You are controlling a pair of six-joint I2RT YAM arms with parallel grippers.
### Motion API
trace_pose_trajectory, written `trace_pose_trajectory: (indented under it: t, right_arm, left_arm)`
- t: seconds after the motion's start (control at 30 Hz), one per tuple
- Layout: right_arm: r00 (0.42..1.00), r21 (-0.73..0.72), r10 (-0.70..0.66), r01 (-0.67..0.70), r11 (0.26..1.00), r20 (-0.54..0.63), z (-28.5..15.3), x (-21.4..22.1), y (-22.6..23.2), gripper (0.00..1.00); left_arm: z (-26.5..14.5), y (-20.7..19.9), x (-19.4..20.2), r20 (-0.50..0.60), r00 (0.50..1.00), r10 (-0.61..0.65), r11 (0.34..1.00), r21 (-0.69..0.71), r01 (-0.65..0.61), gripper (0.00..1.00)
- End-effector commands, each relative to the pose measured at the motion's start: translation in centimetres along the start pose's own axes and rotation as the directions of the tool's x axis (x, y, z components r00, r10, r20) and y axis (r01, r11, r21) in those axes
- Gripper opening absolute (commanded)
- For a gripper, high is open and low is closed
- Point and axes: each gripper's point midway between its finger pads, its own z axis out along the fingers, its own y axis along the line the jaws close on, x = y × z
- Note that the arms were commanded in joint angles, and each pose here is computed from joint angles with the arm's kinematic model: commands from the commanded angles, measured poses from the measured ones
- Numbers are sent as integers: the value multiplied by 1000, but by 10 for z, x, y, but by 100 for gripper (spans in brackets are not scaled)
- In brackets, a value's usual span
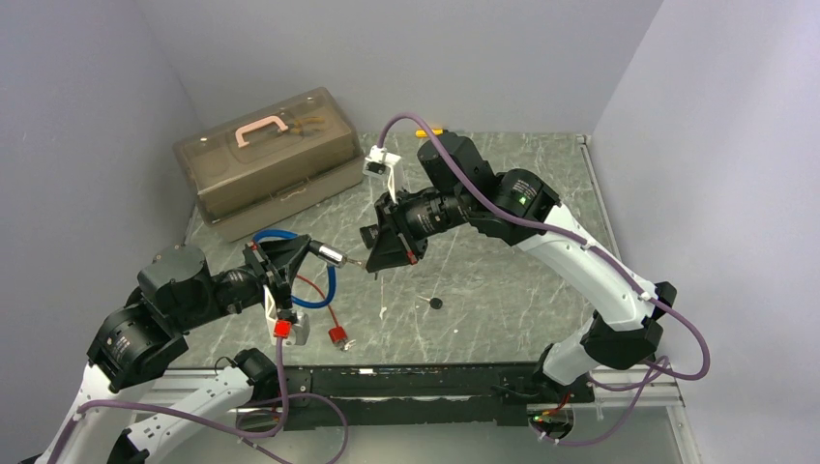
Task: Unlock with the key
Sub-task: Unlock the lock.
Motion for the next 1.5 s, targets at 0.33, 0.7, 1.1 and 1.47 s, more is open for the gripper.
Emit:
trace_pose_trajectory:
  t: [0.33,0.7,1.1,1.47]
  right_arm:
    - [1000,-17,-18,19,1000,21,1,-5,-2,0]
    - [999,-29,-19,20,999,32,-3,-5,3,0]
    - [999,-68,-33,36,997,38,-13,3,18,0]
    - [997,-80,-56,60,995,46,-9,-7,22,0]
  left_arm:
    - [-11,27,-19,62,996,70,994,-87,-64,0]
    - [-11,26,-18,60,996,67,994,-84,-62,0]
    - [-7,23,-12,39,996,74,995,-75,-71,0]
    - [-7,24,-14,45,997,69,995,-71,-66,0]
